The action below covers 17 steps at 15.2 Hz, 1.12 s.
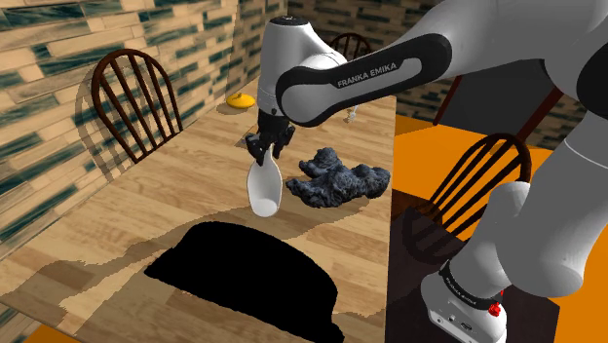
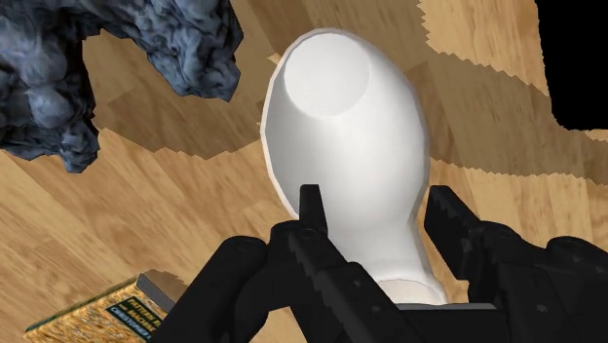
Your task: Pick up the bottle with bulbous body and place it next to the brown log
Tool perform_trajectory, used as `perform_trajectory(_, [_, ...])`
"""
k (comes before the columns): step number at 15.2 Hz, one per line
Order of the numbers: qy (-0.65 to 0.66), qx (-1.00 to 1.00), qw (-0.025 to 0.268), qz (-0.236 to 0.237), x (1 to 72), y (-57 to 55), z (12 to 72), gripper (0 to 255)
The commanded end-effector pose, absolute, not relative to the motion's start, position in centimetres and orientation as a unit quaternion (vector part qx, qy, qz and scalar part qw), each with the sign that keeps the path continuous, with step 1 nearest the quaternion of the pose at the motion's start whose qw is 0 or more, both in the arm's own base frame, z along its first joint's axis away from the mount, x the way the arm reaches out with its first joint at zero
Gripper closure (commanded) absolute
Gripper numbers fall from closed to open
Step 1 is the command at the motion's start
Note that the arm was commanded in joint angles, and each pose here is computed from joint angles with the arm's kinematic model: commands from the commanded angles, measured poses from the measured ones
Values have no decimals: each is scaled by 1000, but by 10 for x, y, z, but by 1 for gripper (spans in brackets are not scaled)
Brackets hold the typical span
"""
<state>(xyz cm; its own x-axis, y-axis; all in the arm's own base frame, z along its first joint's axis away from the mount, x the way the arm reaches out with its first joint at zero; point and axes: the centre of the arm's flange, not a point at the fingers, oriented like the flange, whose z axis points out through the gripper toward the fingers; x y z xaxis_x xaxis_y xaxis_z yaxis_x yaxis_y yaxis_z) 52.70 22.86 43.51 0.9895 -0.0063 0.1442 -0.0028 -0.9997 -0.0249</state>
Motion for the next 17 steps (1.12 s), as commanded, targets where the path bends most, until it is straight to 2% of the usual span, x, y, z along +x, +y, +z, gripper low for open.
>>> perform_trajectory(1, [2,-997,12,-73,527,229,435,255])
perform_trajectory(2, [2,-997,12,-73,527,229,435,0])
perform_trajectory(7, [2,-997,12,-73,527,229,435,0])
perform_trajectory(11, [2,-997,12,-73,520,227,485,0])
perform_trajectory(17, [2,-997,12,-73,520,227,485,0])
